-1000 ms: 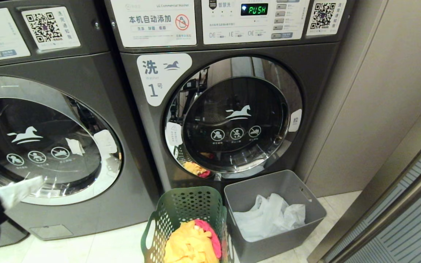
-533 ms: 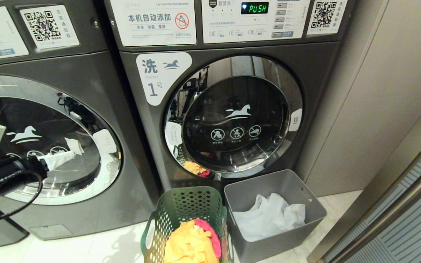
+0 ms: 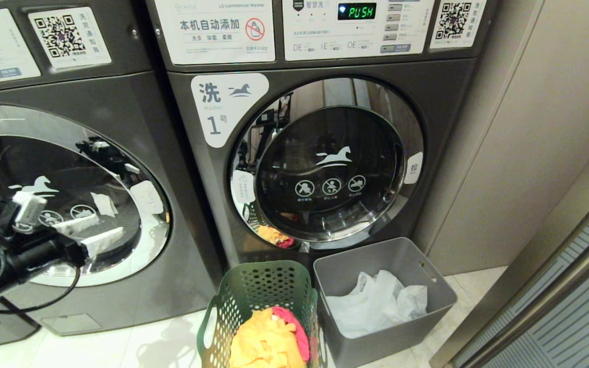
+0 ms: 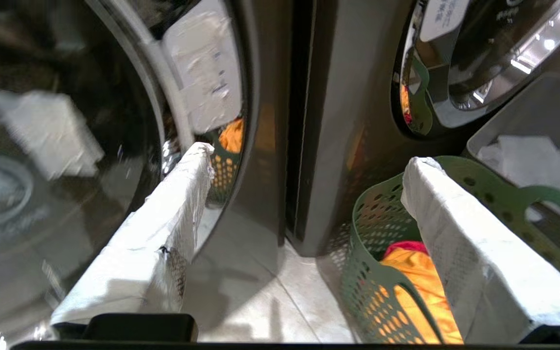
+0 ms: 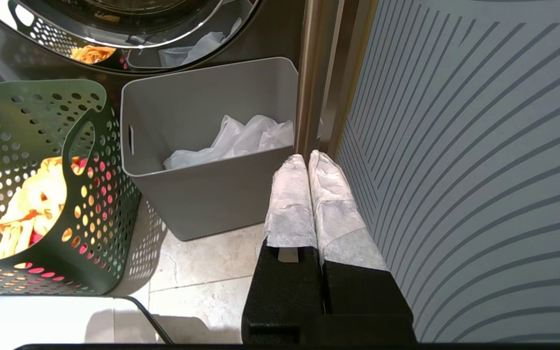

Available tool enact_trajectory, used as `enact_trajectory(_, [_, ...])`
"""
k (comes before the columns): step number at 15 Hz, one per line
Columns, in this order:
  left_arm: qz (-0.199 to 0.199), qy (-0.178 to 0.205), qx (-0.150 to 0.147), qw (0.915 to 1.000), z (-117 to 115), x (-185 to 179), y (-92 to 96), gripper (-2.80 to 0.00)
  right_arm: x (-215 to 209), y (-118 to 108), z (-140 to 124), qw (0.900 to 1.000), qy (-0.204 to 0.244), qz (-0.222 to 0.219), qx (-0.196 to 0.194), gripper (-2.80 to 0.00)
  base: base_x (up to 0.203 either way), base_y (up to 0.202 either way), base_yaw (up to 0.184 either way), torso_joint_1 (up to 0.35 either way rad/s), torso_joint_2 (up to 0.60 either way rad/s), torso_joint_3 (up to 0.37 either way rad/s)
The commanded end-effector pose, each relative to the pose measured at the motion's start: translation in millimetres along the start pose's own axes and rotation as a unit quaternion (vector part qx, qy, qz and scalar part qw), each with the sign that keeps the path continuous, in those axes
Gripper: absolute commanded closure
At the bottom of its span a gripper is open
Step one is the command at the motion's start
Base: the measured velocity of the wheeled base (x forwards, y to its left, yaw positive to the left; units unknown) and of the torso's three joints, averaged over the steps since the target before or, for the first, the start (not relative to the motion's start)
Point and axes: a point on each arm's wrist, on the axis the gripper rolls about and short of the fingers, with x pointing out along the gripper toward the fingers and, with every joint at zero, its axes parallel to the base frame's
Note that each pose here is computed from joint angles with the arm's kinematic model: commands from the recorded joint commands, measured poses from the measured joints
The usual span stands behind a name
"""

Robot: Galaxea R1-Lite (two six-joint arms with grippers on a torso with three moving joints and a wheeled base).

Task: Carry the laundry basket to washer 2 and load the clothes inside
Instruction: Open the lid of the washing machine

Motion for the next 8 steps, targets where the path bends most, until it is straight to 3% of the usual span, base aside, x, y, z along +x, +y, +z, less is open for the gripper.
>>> enact_trajectory(1, [-0.013,0.001,0.020,0.9997,-16.5,21.6,8.8,-2.80,0.0,0.0,-0.1,1.000,0.001,0.000,0.000,0.00,0.000,0.000,0.000,0.000,0.00,0.000])
enact_trajectory(3, [-0.012,-0.005,0.035,0.9993,-16.1,31.3,12.5,-2.80,0.1,0.0,-0.2,1.000,0.001,0.000,0.000,0.00,0.000,0.000,0.000,0.000,0.00,0.000])
enact_trajectory(6, [0.032,-0.006,0.050,0.9982,-11.3,46.3,18.3,-2.80,0.1,0.0,-0.2,1.000,0.002,0.000,0.000,0.00,0.000,0.000,0.000,0.000,0.00,0.000])
enact_trajectory(8, [0.035,-0.010,0.056,0.9977,-12.5,61.0,22.2,-2.80,-0.1,0.0,0.2,1.000,0.000,0.000,0.000,0.00,0.000,0.000,0.000,0.000,0.00,0.000])
